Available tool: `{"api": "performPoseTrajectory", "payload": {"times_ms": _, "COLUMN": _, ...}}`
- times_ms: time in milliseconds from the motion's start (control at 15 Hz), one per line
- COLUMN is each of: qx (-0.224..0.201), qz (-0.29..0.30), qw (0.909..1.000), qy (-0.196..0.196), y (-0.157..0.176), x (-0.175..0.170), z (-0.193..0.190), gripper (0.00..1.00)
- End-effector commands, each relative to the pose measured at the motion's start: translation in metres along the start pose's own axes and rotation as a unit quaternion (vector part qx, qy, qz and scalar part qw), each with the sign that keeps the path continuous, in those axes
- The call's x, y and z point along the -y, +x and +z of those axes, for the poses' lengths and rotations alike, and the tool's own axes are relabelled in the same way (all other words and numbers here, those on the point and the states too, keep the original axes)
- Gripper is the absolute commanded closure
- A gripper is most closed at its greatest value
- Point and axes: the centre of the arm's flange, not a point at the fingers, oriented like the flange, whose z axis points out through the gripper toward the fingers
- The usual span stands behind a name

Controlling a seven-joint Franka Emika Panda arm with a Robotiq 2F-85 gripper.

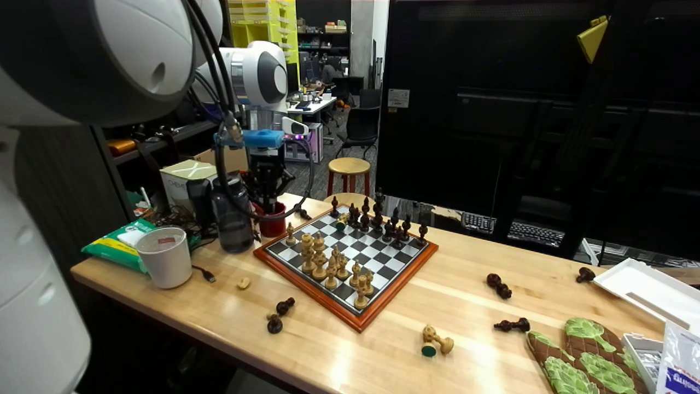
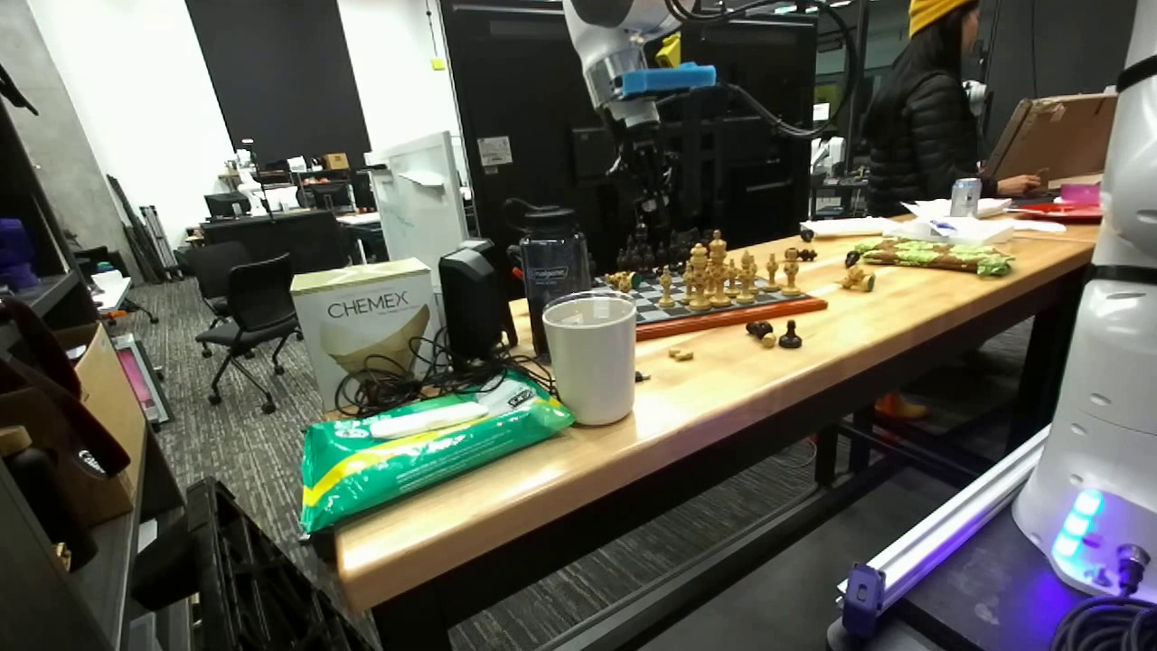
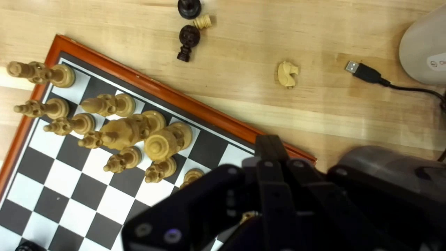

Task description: Move one yellow chess piece away from you on the board

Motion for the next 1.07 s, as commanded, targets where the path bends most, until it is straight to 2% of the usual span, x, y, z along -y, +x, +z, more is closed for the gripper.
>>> {"api": "performPoseTrajectory", "payload": {"times_ms": 0, "qx": -0.007, "qz": 0.006, "qw": 0.9999, "qy": 0.012, "y": -0.030, "x": -0.005, "z": 0.000, "gripper": 1.00}}
{"api": "performPoseTrajectory", "payload": {"times_ms": 133, "qx": -0.016, "qz": 0.004, "qw": 0.9997, "qy": 0.019, "y": -0.038, "x": -0.008, "z": -0.002, "gripper": 1.00}}
{"api": "performPoseTrajectory", "payload": {"times_ms": 200, "qx": -0.020, "qz": 0.002, "qw": 0.9995, "qy": 0.023, "y": -0.042, "x": -0.009, "z": -0.004, "gripper": 0.95}}
{"api": "performPoseTrajectory", "payload": {"times_ms": 267, "qx": -0.026, "qz": 0.001, "qw": 0.9993, "qy": 0.028, "y": -0.046, "x": -0.010, "z": -0.006, "gripper": 0.73}}
{"api": "performPoseTrajectory", "payload": {"times_ms": 400, "qx": -0.044, "qz": -0.001, "qw": 0.9981, "qy": 0.042, "y": -0.053, "x": -0.014, "z": -0.010, "gripper": 0.64}}
{"api": "performPoseTrajectory", "payload": {"times_ms": 600, "qx": -0.072, "qz": -0.002, "qw": 0.9955, "qy": 0.062, "y": -0.065, "x": -0.024, "z": -0.017, "gripper": 0.42}}
{"api": "performPoseTrajectory", "payload": {"times_ms": 1000, "qx": -0.112, "qz": -0.035, "qw": 0.9912, "qy": 0.062, "y": -0.074, "x": -0.044, "z": -0.018, "gripper": 0.02}}
